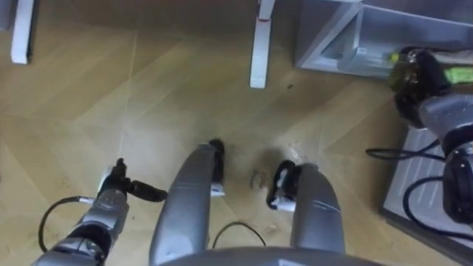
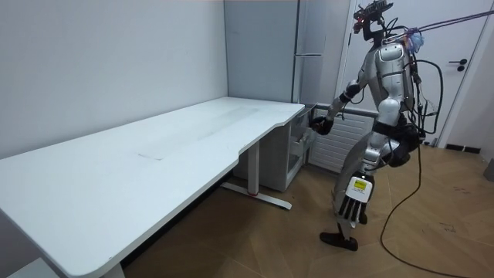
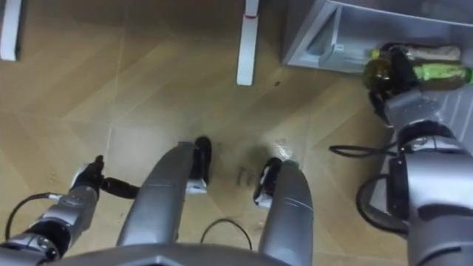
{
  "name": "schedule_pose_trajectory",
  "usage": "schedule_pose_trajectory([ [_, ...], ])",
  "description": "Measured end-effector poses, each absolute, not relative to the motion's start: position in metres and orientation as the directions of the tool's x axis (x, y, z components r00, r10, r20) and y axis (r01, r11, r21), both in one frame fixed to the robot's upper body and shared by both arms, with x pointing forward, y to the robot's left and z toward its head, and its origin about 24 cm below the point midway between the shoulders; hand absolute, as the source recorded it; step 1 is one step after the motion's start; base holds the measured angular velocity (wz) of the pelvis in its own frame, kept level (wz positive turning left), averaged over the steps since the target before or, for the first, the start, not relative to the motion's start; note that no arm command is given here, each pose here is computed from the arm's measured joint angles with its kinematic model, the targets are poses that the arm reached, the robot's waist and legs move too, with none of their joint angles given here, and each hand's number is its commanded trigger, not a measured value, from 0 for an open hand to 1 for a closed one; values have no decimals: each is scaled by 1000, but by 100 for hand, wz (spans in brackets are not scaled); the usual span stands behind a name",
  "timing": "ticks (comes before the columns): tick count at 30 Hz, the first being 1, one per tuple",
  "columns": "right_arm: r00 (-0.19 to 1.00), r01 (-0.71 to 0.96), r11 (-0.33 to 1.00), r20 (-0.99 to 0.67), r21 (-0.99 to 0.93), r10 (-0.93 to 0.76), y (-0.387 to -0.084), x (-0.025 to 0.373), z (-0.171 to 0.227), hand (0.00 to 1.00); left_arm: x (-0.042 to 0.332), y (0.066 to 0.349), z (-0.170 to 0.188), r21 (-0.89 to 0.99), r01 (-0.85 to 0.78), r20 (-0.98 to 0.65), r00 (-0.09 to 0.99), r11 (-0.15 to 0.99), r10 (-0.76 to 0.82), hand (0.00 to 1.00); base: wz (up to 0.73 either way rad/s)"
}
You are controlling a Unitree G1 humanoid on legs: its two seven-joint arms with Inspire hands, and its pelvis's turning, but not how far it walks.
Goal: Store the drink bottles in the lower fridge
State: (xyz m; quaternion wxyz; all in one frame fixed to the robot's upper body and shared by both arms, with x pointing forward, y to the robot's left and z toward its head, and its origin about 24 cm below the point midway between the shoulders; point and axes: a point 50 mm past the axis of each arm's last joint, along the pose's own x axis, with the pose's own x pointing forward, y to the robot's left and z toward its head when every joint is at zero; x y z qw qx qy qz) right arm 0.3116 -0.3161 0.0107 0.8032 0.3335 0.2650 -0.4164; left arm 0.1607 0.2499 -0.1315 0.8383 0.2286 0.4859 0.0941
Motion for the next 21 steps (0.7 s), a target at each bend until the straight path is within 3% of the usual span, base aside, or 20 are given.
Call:
schedule_pose_trajectory([
  [10, 580, 805, 484, -628, 344, -519, -307, 341, 50, 100, 157, 248, -133, 489, 70, -770, 504, 869, 392, 0, 5],
  [21, 578, 810, 476, -604, 343, -548, -315, 343, 63, 100, 149, 249, -136, 482, 65, -784, 477, 874, 397, 0, 1],
])
